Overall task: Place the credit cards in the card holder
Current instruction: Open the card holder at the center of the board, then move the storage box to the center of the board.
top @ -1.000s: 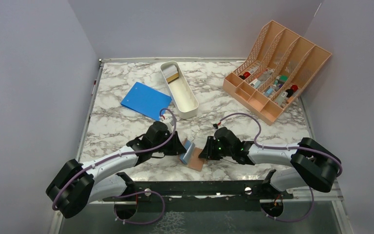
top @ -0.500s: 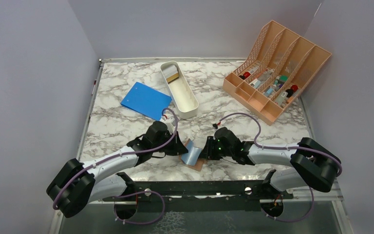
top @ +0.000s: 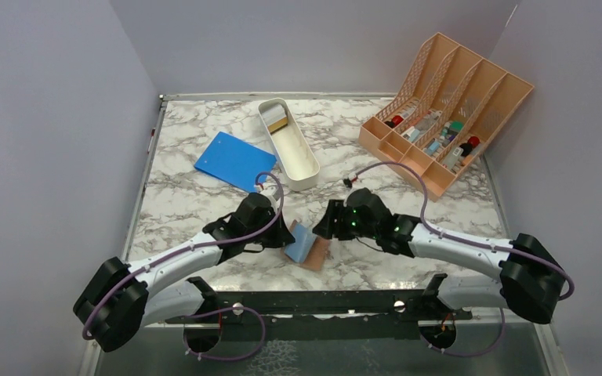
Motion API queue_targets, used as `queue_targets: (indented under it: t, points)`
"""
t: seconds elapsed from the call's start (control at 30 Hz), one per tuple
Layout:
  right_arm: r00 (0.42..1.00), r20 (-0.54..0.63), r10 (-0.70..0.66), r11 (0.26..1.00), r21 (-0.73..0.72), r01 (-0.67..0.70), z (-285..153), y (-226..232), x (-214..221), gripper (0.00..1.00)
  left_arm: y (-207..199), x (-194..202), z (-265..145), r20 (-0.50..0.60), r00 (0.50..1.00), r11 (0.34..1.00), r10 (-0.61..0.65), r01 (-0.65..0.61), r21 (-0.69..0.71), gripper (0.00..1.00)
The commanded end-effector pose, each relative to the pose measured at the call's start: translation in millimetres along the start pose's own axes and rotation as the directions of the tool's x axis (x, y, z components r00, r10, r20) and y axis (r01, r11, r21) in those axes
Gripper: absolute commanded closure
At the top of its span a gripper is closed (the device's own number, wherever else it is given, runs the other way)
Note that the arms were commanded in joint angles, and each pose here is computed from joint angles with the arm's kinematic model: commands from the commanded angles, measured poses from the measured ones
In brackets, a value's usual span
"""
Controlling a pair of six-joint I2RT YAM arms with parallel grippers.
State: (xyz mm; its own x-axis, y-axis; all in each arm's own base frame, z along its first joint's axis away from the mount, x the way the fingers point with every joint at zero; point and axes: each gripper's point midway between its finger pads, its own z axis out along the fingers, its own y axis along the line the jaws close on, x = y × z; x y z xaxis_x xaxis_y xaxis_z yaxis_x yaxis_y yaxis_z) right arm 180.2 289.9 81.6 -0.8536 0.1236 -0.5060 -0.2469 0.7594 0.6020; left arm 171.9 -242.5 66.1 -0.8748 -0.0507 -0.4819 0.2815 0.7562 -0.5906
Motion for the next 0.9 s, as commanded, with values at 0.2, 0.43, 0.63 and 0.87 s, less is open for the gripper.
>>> queue_targets:
  t: [0.2, 0.43, 0.63, 0.87]
  points:
    - [0.936, 0.203, -0.288, 0.937, 0.262, 0.232, 25, 28, -139, 0.32, 20, -22, -22, 0.078, 0.996, 0.983, 0.045, -0.031, -0.180, 1.00]
    - [0.907, 0.173, -0.385, 0.874, 0.384, 0.298, 64, 7, -197, 0.33, 11, -28, -28, 0.089, 0.994, 0.986, 0.069, -0.054, -0.157, 1.00]
    - [0.901, 0.075, -0.427, 0.829, 0.430, 0.357, 104, -11, -211, 0.41, 2, -32, -32, 0.099, 0.993, 0.991, 0.068, -0.056, -0.122, 1.00]
    - [0.904, 0.031, -0.426, 0.783, 0.513, 0.352, 116, -32, -220, 0.47, -4, -33, -37, 0.105, 0.991, 0.993, 0.080, -0.070, -0.095, 1.00]
